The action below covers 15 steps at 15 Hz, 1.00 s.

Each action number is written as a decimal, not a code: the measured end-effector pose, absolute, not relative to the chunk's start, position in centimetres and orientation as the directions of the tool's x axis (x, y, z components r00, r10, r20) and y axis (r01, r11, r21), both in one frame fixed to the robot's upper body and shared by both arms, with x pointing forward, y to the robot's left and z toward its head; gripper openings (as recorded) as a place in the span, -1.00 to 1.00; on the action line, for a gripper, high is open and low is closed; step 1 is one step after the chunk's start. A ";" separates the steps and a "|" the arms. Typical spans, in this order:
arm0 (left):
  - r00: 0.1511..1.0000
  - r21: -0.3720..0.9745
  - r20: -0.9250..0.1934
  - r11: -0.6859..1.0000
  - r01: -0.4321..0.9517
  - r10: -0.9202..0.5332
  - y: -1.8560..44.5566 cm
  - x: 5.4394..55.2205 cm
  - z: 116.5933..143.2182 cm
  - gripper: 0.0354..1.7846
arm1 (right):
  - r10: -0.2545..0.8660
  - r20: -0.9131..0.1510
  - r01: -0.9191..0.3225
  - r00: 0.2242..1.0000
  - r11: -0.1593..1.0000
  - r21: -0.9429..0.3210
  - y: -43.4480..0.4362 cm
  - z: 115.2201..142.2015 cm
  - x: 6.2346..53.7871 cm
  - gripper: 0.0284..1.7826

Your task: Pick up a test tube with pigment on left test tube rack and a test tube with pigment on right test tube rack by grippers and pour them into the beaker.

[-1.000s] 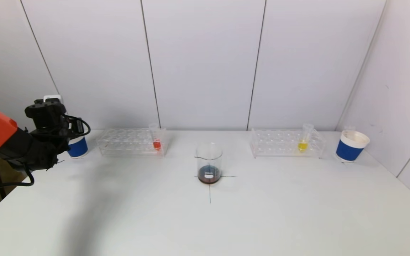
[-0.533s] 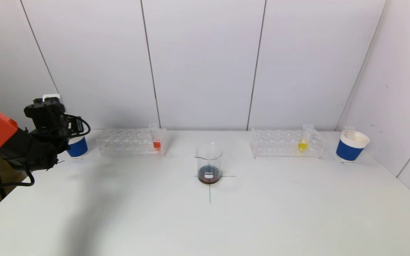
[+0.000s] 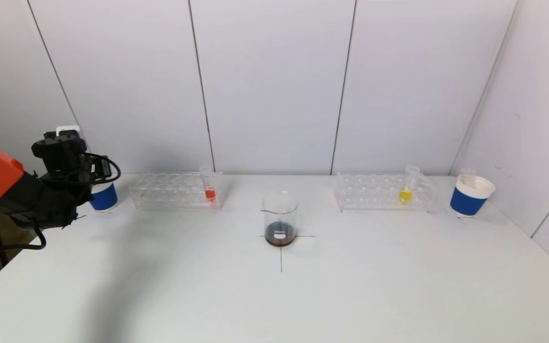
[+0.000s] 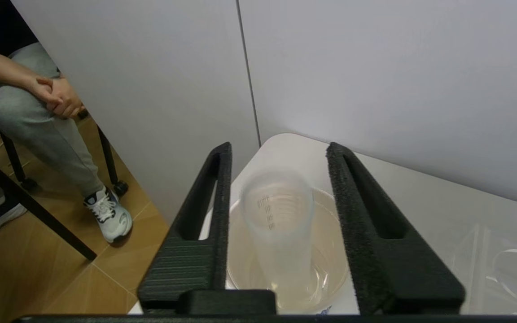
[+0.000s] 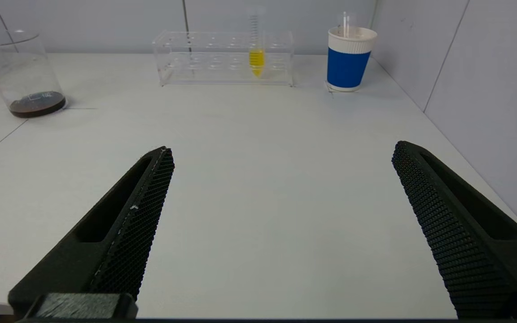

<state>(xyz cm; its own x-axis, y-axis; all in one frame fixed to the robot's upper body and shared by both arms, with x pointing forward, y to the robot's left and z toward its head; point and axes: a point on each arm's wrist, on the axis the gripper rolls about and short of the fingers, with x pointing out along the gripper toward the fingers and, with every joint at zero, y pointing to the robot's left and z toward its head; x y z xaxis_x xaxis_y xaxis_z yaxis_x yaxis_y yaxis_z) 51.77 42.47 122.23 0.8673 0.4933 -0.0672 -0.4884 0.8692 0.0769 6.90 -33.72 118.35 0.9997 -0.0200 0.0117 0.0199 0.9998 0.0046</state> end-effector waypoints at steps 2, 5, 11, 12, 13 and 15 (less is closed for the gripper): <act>0.867 0.076 -0.069 0.869 -0.488 0.493 42.5 51.8 122.1 0.26 | -0.020 0.012 0.020 1.000 1.000 0.005 -33.7 118.4 6.9 0.99; 0.867 0.076 -0.071 0.870 -0.488 0.492 42.5 51.8 122.1 0.74 | -0.020 0.012 0.020 1.000 1.000 0.005 -33.7 118.4 6.9 0.99; 0.867 0.075 -0.072 0.870 -0.488 0.493 42.5 51.8 122.1 0.98 | -0.020 0.012 0.020 1.000 1.000 0.005 -33.7 118.4 6.9 0.99; 0.867 0.075 -0.071 0.870 -0.488 0.493 42.5 51.8 122.1 0.98 | -0.020 0.012 0.020 1.000 1.000 0.005 -33.7 118.4 6.9 0.99; 0.868 0.075 -0.072 0.870 -0.487 0.492 42.5 51.8 122.1 0.98 | -0.020 0.012 0.020 1.000 1.000 0.005 -33.7 118.4 6.9 0.99; 0.871 0.076 -0.070 0.873 -0.482 0.487 42.4 51.7 122.1 0.98 | -0.020 0.011 0.020 1.000 1.000 0.005 -33.7 118.3 6.9 0.99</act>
